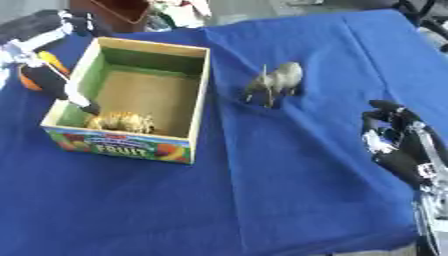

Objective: Pick up objects on the table and place them in the box.

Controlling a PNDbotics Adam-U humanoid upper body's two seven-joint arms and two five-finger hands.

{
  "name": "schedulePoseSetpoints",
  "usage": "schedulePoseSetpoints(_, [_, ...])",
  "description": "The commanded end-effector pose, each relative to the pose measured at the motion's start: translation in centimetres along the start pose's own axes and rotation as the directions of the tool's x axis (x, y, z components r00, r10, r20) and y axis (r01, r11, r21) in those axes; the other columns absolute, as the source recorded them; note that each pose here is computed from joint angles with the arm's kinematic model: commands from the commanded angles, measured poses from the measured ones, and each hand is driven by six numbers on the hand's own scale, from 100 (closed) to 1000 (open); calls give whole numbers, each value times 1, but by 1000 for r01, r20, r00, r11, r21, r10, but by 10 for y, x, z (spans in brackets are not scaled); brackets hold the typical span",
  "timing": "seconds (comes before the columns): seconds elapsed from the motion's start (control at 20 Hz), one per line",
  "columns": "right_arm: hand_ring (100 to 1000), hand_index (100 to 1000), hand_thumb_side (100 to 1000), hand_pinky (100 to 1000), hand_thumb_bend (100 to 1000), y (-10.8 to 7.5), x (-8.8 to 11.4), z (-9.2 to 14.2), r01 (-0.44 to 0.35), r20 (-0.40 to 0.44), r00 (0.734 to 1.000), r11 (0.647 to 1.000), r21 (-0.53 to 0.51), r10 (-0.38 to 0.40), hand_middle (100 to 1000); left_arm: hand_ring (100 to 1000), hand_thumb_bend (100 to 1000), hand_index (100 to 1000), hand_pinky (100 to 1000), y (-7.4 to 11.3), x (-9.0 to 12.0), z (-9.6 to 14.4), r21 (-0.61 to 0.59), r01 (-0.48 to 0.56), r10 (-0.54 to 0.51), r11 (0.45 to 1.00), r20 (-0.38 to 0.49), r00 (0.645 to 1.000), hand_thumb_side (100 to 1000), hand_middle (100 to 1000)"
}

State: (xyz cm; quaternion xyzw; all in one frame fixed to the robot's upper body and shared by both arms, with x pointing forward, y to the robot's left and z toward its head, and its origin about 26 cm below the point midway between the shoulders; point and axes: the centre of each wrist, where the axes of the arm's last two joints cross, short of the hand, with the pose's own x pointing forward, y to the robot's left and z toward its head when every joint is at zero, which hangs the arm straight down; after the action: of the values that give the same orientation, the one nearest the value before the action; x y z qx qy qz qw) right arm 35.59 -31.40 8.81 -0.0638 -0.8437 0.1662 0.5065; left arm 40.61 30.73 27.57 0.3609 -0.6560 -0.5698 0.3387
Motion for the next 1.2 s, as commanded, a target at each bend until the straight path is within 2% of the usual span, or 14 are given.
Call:
schedulePoseSetpoints(0.05, [796, 818, 276, 595, 100, -10, 4, -2, -31, 10, 999, 1000, -7, 31, 596, 771, 865, 835, 755, 28, -16, 18, 95, 35, -26, 995, -99, 995, 231, 787])
schedulePoseSetpoints(0.15, [795, 818, 270, 595, 100, -11, 4, -1, -32, 8, 999, 999, -12, 32, 596, 750, 797, 821, 737, 33, -31, 29, 139, 40, -14, 989, -185, 983, 100, 768])
schedulePoseSetpoints(0.35, [796, 818, 272, 595, 100, -12, 4, 0, -34, 6, 999, 999, -16, 34, 596, 727, 816, 806, 719, 31, -55, 47, 200, 47, 24, 979, -338, 941, 148, 747])
schedulePoseSetpoints(0.5, [796, 818, 272, 596, 100, -12, 4, -1, -34, 7, 999, 999, -14, 34, 596, 721, 816, 804, 711, 13, -67, 52, 238, 36, 70, 971, -421, 904, 146, 744])
schedulePoseSetpoints(0.8, [796, 818, 270, 596, 100, -11, 3, -1, -31, 9, 999, 999, -10, 31, 595, 720, 813, 804, 708, -14, -88, 53, 222, 6, 109, 975, -502, 858, 142, 744])
schedulePoseSetpoints(1.2, [796, 818, 268, 596, 100, -8, 2, -2, -25, 16, 1000, 1000, -3, 25, 595, 711, 816, 806, 696, -36, -95, 41, 232, -17, 139, 973, -524, 840, 145, 741])
